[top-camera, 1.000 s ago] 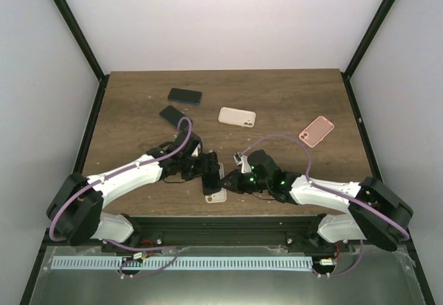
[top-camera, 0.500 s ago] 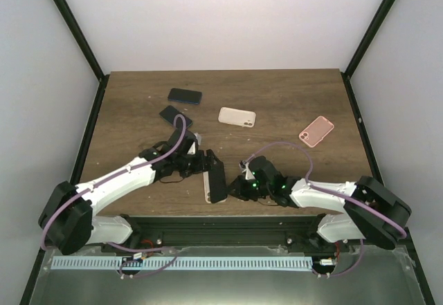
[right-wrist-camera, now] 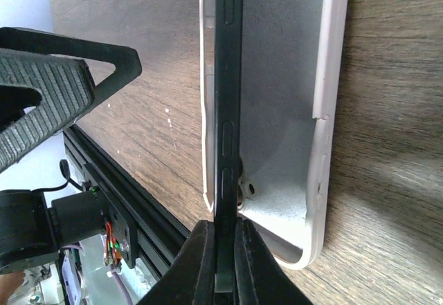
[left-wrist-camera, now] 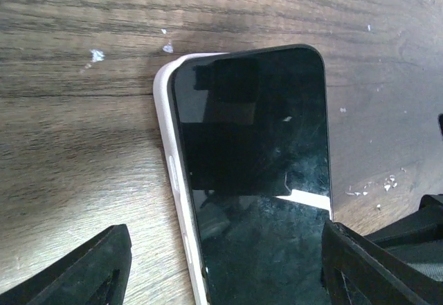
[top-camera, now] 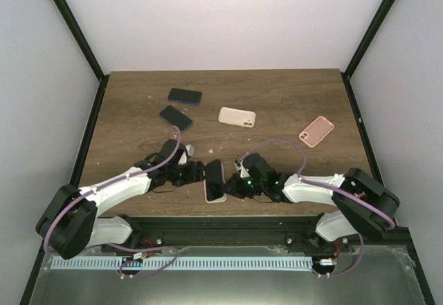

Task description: Put the phone into the phone case

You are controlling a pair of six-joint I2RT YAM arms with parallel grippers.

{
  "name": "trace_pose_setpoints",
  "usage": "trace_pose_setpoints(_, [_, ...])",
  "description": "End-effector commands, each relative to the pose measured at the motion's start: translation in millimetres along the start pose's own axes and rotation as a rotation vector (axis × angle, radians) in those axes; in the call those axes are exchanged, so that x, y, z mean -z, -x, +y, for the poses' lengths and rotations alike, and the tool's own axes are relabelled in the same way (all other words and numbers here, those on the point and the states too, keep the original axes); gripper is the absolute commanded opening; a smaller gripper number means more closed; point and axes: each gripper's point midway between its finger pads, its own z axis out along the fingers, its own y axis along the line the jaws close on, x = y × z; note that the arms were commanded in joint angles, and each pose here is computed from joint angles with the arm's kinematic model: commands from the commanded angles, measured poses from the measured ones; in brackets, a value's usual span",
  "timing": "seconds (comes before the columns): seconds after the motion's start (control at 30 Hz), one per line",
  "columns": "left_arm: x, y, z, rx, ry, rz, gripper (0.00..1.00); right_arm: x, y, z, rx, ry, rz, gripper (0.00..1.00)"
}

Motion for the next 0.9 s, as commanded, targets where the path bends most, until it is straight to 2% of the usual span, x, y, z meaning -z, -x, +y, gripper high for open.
trace_pose_setpoints(0.0, [-7.9, 1.9, -9.3, -0.051, -0.076, -0.003, 0.75, -6.5, 3.7, 0.3, 0.013, -0.025, -0.001, 0.01])
trace_pose_setpoints(0.53, [-27.0, -8.2, 1.8, -0.063, -0.070, 0.054, 0.61, -19.4, -6.2, -15.0, 0.021, -0.057, 0.064, 0.02])
trace_pose_setpoints(0.67, [-27.2, -8.2, 3.0, -0.072, -0.066, 0.051, 0.61, -18.9, -6.9, -17.1, 0.030, -0.068, 0.068, 0.03])
trace_pose_setpoints(0.8, [-26.2, -7.6, 4.3, -0.068, -0.061, 0.044, 0.60, -18.6, -4.5, -17.2, 0.049, -0.096, 0.069, 0.11])
trace_pose_setpoints(0.87, [-24.7, -6.6, 4.7, -0.058, -0.059, 0.037, 0.59, -15.5, -0.5, -17.2, 0.055, -0.123, 0.055, 0.18])
